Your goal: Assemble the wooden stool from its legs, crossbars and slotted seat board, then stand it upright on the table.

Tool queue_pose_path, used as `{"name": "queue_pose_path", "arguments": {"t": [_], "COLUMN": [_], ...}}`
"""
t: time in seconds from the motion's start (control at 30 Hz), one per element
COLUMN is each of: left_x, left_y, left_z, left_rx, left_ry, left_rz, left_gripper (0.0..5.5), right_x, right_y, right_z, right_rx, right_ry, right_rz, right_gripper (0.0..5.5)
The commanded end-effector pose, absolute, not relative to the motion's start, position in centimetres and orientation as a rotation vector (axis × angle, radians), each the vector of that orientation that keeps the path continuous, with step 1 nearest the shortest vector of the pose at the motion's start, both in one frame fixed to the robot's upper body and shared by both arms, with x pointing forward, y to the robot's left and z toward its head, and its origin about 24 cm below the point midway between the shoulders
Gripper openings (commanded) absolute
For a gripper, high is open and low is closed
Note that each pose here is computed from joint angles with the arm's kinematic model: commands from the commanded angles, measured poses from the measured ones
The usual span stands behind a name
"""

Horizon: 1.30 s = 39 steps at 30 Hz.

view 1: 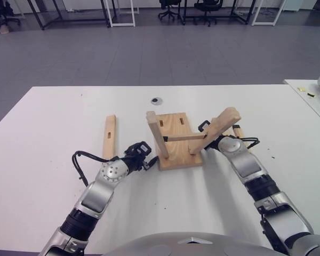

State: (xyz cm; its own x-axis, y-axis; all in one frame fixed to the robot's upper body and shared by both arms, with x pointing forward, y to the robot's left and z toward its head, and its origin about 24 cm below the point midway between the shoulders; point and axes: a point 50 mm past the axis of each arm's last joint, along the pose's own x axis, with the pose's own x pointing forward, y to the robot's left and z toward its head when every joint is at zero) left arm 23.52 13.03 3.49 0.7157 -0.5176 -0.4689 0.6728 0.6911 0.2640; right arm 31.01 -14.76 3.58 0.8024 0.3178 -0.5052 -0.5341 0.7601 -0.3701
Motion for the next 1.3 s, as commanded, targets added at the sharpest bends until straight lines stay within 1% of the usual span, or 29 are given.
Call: {"name": "queue_pose_path", "arguments": {"t": [0.03, 0.13, 0.2, 0.27, 0.33, 0.4, 0.47, 0.53, 0.6, 0.63, 0.7, 0.83, 0.97, 1.07, 1.13, 1.2, 1.3], "left_x": [24.3, 24.6, 24.3, 23.0, 20.7, 19.3, 19.4, 19.8, 20.3, 20.7, 21.3, 21.7, 21.7, 21.7, 22.1, 22.7, 23.1], "left_y": [15.3, 17.3, 17.5, 16.4, 14.7, 14.3, 14.0, 12.3, 10.7, 9.9, 8.6, 8.1, 8.1, 9.2, 10.2, 11.5, 13.3], "left_z": [4.9, 7.4, 9.6, 11.3, 12.8, 14.2, 15.5, 16.6, 17.6, 17.9, 18.2, 17.5, 17.2, 17.2, 17.3, 17.7, 17.8], "left_rx": [0.442, 0.386, 0.294, 0.132, -0.031, -0.085, -0.155, -0.225, -0.216, -0.201, -0.176, -0.138, -0.090, -0.048, -0.011, 0.025, 0.078], "left_ry": [0.314, 0.237, 0.157, 0.093, 0.050, 0.018, -0.002, 0.002, 0.006, 0.020, 0.034, 0.085, 0.098, 0.078, 0.056, 0.022, 0.010], "left_rz": [-0.521, -0.281, -0.116, -0.008, -0.022, -0.049, -0.055, -0.126, -0.213, -0.269, -0.337, -0.344, -0.342, -0.271, -0.223, -0.178, -0.163], "left_gripper": [3.81, 3.81, 3.81, 3.81, 3.81, 3.81, 3.81, 3.81, 3.81, 3.81, 3.81, 3.81, 3.81, 3.81, 3.81, 3.81, 3.81], "right_x": [29.7, 27.4, 25.5, 23.8, 22.8, 22.6, 23.4, 23.5, 22.6, 22.2, 22.2, 22.9, 23.0, 23.6, 24.2, 24.8, 25.4], "right_y": [-17.7, -20.8, -22.0, -23.3, -24.9, -25.4, -23.1, -19.2, -15.4, -13.9, -12.7, -12.3, -12.1, -14.1, -15.5, -16.8, -19.2], "right_z": [4.3, 6.2, 7.8, 9.3, 11.5, 13.8, 16.2, 18.2, 19.1, 19.3, 19.3, 18.9, 18.7, 17.9, 17.7, 17.5, 16.4], "right_rx": [-0.495, -0.477, -0.428, -0.375, -0.290, -0.237, -0.186, -0.141, -0.139, -0.153, -0.219, -0.250, -0.265, -0.291, -0.273, -0.288, -0.387], "right_ry": [0.412, 0.316, 0.211, 0.123, 0.057, 0.001, -0.065, -0.102, -0.089, -0.074, -0.022, 0.050, 0.118, 0.176, 0.187, 0.182, 0.203], "right_rz": [0.325, 0.158, 0.091, 0.035, -0.032, -0.044, 0.069, 0.264, 0.451, 0.508, 0.518, 0.466, 0.404, 0.303, 0.258, 0.250, 0.308], "right_gripper": [3.47, 3.47, 3.47, 3.47, 3.47, 3.47, 3.47, 3.47, 3.47, 3.47, 3.47, 3.47, 3.47, 3.47, 3.47, 3.47, 3.47]}}
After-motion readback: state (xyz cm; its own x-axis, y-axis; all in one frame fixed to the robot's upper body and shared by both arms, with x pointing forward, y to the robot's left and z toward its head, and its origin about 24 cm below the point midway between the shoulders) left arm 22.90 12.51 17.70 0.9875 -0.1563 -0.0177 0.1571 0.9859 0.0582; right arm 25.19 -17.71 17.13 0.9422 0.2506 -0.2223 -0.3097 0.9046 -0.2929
